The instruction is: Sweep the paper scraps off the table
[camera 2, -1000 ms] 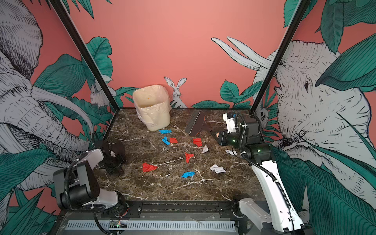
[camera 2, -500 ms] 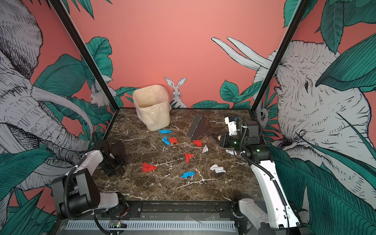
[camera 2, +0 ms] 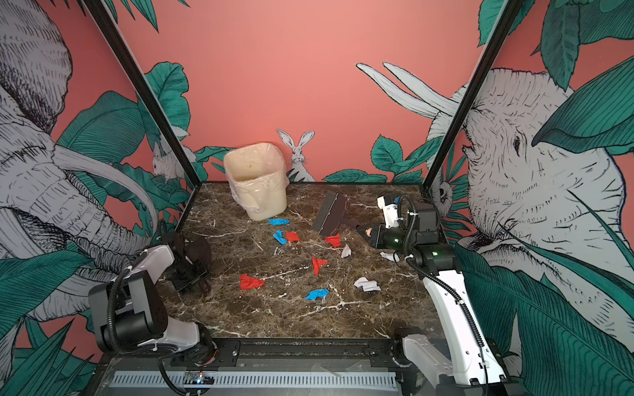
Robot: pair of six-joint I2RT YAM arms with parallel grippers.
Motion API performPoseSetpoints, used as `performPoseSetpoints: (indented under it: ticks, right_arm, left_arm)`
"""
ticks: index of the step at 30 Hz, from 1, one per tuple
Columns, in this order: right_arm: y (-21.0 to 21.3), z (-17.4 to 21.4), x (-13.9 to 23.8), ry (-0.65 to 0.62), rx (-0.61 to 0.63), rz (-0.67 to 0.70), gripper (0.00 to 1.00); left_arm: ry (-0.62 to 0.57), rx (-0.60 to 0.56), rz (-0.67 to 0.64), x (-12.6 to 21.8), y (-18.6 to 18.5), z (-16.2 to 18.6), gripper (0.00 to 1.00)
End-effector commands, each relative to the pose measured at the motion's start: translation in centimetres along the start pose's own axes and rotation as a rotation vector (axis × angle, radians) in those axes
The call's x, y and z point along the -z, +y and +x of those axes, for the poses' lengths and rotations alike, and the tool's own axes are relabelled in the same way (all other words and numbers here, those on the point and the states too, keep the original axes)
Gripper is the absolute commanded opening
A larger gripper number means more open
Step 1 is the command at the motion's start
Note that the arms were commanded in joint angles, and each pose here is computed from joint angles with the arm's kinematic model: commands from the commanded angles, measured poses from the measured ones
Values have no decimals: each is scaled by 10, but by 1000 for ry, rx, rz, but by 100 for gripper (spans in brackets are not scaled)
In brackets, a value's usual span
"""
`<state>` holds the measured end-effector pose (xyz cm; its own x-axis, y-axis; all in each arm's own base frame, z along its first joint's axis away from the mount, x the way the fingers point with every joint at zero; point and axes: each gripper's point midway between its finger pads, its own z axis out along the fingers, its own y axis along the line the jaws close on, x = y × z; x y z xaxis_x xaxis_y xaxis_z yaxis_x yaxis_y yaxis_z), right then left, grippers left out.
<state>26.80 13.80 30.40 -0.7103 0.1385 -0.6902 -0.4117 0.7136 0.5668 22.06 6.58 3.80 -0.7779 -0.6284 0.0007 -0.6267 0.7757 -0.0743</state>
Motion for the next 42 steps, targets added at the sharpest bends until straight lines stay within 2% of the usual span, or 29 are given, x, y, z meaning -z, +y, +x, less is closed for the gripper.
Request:
performPoseSetpoints:
  ticks: [1, 9, 17, 29, 42]
  right_arm:
    - [19, -20, 10, -76, 87, -55, 0]
    - [20, -22, 9, -77, 90, -60, 0]
    - [19, -23, 8, -76, 87, -61, 0]
    - [19, -26, 6, -72, 85, -62, 0]
    - [21, -28, 6, -74, 85, -66, 0]
  left_arm:
    - [14, -9, -5, 4, -1, -1, 63]
    - [9, -22, -49, -1, 2, 0, 57]
    - [10, -16, -40, -12, -11, 1, 53]
    - [10, 28, -110, -16, 5, 8, 46]
    - [-20, 78, -60, -19, -8, -6, 43]
